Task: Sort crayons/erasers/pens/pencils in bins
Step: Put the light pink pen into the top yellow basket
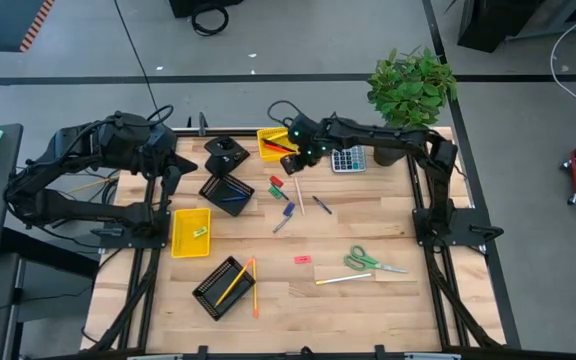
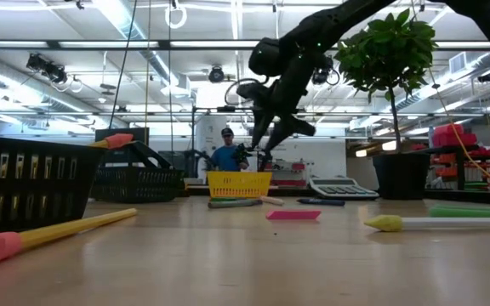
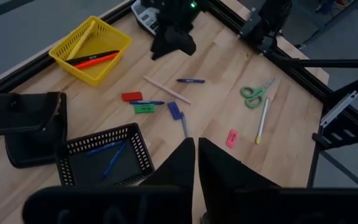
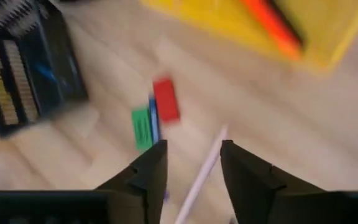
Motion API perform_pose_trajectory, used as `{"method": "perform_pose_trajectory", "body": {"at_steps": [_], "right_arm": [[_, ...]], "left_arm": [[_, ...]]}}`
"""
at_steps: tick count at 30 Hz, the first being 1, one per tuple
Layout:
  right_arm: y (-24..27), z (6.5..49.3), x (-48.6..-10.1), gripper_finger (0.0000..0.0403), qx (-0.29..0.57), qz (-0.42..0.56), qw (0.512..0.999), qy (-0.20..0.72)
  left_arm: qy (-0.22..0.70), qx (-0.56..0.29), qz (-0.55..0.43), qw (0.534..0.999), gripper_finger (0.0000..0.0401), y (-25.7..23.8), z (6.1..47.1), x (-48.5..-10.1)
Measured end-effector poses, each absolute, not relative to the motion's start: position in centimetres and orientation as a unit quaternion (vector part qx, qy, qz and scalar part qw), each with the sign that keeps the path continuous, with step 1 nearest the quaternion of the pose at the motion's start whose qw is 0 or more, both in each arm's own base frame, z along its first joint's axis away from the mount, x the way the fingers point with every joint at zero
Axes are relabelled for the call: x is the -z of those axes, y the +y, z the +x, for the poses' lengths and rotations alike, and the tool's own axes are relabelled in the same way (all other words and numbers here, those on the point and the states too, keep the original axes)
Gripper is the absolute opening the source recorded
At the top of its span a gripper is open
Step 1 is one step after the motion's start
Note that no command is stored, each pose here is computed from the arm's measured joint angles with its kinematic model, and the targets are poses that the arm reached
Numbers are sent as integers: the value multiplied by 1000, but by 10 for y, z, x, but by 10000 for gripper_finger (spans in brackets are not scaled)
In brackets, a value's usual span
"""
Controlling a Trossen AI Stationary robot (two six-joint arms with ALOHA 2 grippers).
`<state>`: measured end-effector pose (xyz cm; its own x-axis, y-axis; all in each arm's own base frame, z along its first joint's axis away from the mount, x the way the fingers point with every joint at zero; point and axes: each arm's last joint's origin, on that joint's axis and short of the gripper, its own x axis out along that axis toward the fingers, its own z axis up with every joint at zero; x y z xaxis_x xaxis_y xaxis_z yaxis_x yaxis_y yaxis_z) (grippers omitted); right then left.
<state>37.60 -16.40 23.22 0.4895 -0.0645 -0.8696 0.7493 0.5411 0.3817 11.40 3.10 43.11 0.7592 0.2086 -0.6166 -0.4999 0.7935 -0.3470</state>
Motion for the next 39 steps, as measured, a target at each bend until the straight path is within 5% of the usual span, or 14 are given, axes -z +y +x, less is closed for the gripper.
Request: {"method": "perform_pose_trajectory", "body": {"at_steps": [11,30,39], "right_arm": [[-125,365,-181,155,297,470,682,475],[-58,381,-164,154,411,298,767,392],[-48,390,-140,154,414,340,748,391]], "left_arm": [[292,-191,-238,906,14,31,114,-431],[336,-180,-194,904,15,30,109,-425],[332,-180,-198,905,21,29,105,-426]]}}
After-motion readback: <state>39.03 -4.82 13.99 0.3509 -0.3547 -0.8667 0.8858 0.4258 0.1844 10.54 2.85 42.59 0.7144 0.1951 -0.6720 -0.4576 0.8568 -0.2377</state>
